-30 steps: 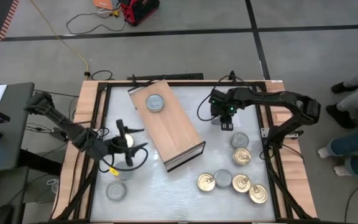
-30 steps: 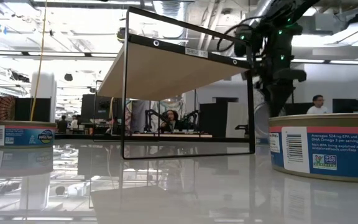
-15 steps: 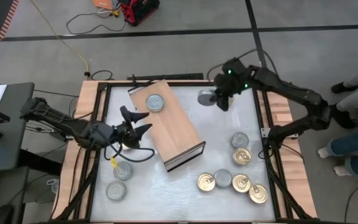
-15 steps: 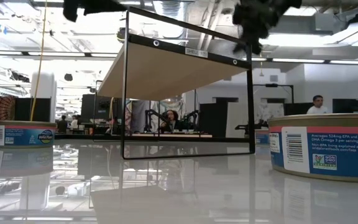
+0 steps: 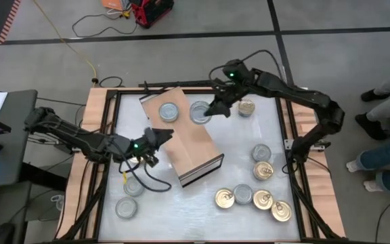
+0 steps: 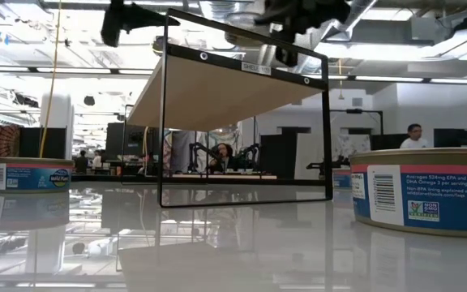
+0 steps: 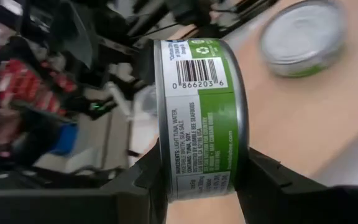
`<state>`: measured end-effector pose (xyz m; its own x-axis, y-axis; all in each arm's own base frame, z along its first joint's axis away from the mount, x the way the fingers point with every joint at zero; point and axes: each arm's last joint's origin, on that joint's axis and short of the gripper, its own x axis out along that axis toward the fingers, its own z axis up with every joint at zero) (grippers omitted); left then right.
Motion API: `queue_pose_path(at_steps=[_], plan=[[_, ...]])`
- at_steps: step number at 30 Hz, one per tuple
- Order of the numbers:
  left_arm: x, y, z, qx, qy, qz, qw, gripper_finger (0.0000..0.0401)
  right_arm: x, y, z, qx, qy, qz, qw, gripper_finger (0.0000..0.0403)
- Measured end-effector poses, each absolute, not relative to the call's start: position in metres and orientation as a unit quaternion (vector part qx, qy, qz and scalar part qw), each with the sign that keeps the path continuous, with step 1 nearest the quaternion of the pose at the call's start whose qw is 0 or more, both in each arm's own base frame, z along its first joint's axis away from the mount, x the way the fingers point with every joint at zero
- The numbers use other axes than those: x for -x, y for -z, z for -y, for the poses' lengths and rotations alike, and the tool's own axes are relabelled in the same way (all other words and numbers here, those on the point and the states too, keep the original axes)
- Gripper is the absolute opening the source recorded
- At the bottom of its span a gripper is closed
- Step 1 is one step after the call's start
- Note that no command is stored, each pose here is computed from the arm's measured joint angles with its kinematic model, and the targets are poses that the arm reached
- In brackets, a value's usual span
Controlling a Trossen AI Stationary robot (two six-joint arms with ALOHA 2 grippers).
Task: Stack canned seafood by type on shelf
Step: Stack the green tuna can on top of the other green tuna can on the shelf
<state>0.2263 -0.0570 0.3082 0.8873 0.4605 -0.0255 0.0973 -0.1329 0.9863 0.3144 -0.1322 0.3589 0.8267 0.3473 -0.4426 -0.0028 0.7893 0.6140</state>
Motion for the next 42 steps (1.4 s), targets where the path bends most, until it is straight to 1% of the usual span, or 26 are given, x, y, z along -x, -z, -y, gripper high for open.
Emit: queue_pose_path(at_steps=[2,4,12,17,24,27,29,32,36,40,42], plan=[[-0.233,-0.307,0.059,-0.761,-0.146,-0.186,0.604,0.0301,-0.323,-0.359,0.129,-0.322,-0.112,-0.282,0.897,0.0170],[-0.237,-0.307,0.061,-0.774,-0.154,-0.181,0.588,0.0301,-0.332,-0.359,0.126,-0.326,-0.121,-0.284,0.893,0.0170],[-0.248,-0.304,0.054,-0.778,-0.170,-0.189,0.575,0.0297,-0.357,-0.363,0.114,-0.327,-0.155,-0.289,0.886,0.0170],[-0.253,-0.302,0.053,-0.791,-0.172,-0.188,0.556,0.0297,-0.363,-0.363,0.107,-0.324,-0.177,-0.286,0.884,0.0171],[-0.254,-0.302,0.053,-0.813,-0.151,-0.169,0.536,0.0290,-0.367,-0.362,0.098,-0.322,-0.193,-0.291,0.880,0.0171],[-0.255,-0.301,0.053,-0.826,-0.140,-0.165,0.520,0.0272,-0.369,-0.363,0.094,-0.319,-0.200,-0.288,0.881,0.0171],[-0.255,-0.300,0.053,-0.838,-0.129,-0.162,0.505,0.0249,-0.370,-0.364,0.092,-0.326,-0.200,-0.286,0.879,0.0171],[-0.255,-0.301,0.053,-0.845,-0.126,-0.158,0.496,0.0201,-0.370,-0.364,0.092,-0.331,-0.199,-0.287,0.877,0.0171],[-0.255,-0.300,0.052,-0.835,-0.131,-0.168,0.507,0.0131,-0.371,-0.364,0.093,-0.334,-0.195,-0.284,0.878,0.0185],[-0.255,-0.301,0.052,-0.804,-0.146,-0.164,0.552,0.0129,-0.373,-0.367,0.094,-0.318,-0.192,-0.265,0.890,0.0223],[-0.255,-0.300,0.052,-0.796,-0.145,-0.166,0.564,0.0129,-0.373,-0.367,0.094,-0.316,-0.192,-0.263,0.891,0.0245]])
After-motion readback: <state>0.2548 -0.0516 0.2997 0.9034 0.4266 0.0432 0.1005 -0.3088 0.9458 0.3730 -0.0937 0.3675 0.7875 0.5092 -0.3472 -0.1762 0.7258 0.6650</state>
